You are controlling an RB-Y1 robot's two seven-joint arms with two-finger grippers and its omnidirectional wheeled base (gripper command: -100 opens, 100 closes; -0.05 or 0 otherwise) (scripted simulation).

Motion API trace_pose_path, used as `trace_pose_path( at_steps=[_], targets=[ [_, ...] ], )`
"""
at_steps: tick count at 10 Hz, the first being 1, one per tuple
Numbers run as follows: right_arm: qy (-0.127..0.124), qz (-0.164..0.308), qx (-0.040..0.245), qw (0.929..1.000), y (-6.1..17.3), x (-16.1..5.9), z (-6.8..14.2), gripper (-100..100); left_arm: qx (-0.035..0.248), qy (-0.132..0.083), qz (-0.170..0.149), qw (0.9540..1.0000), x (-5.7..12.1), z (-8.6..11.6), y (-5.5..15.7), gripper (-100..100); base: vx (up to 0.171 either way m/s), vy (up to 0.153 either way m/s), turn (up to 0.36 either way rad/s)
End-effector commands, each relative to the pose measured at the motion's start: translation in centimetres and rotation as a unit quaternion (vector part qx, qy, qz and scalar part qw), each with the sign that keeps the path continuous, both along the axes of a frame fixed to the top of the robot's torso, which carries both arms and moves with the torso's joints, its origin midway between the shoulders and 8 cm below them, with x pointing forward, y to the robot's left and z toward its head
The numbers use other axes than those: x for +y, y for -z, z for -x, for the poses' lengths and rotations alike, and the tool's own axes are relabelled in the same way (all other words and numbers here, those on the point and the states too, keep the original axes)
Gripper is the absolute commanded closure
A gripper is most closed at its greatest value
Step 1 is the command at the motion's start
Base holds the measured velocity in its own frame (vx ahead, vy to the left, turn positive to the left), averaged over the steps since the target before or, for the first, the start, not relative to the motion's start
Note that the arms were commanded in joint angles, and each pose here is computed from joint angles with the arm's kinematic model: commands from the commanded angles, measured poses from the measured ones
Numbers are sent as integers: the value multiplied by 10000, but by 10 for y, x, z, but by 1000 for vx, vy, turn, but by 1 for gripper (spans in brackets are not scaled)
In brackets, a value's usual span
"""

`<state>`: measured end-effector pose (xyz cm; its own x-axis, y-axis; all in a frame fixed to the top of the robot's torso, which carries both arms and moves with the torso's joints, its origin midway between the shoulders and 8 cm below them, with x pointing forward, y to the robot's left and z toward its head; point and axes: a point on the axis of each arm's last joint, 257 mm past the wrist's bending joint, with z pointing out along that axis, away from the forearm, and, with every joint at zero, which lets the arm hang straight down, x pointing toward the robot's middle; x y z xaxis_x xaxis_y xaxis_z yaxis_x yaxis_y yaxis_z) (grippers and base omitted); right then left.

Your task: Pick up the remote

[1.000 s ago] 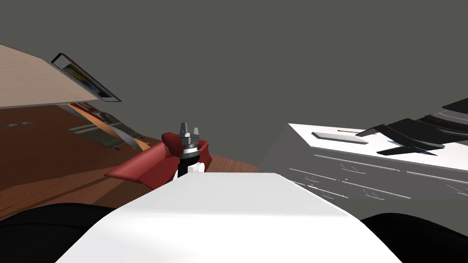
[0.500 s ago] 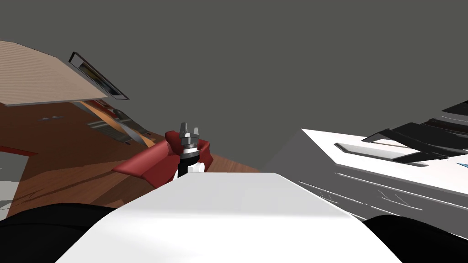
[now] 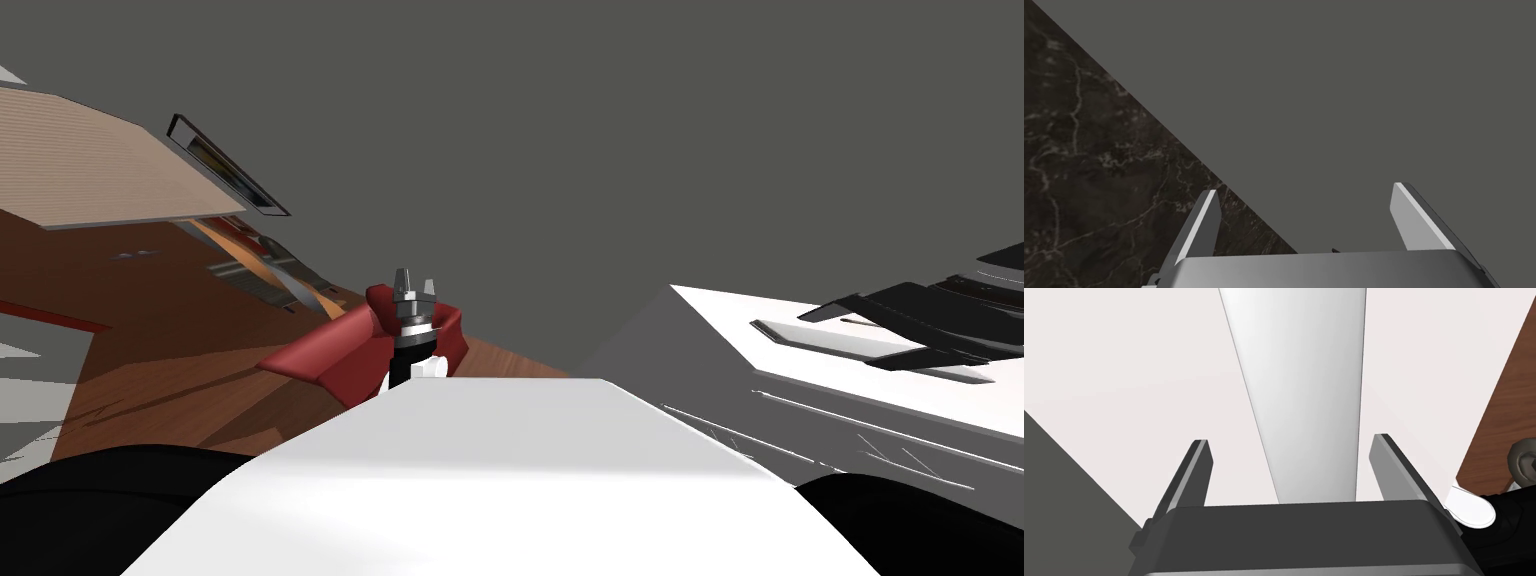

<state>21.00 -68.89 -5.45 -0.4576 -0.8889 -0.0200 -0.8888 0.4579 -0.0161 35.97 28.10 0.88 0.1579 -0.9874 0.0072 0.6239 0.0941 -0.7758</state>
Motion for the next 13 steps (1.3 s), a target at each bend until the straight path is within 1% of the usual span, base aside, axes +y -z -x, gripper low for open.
trace_pose_path(
  at_steps=[1,2,3,7,8,9,10,11,12,13],
  targets=[
    [24,2,-13,10000,8,-4,8,-100,0,0,0,10000,0,0,0,0,6,15,57],
    [10,0,-11,10000,4,-3,4,-100,0,0,0,10000,0,0,0,0,3,5,6],
    [11,6,-14,10000,5,-3,4,100,0,0,0,10000,0,0,0,0,-1,2,-13],
    [5,3,-9,10000,5,-3,4,100,0,0,0,10000,0,0,0,0,0,0,3],
    [8,4,-10,10000,5,-3,5,0,0,0,0,10000,0,0,0,0,0,0,0],
    [-4,4,-11,10000,2,-1,3,100,0,0,0,10000,0,0,0,0,-2,-7,-33],
    [-60,8,-7,10000,-8,5,-7,100,0,0,0,10000,0,0,0,0,-8,-20,-118],
    [-88,10,-5,10000,-13,8,-11,100,0,-1,-1,10000,0,0,0,0,-9,-23,-82],
    [-71,20,-15,10000,-10,6,-9,100,0,0,0,10000,0,0,0,0,-3,-10,-11],
    [-68,13,-10,10000,-11,6,-9,0,0,0,0,10000,0,0,0,0,0,0,0]
  ],
)
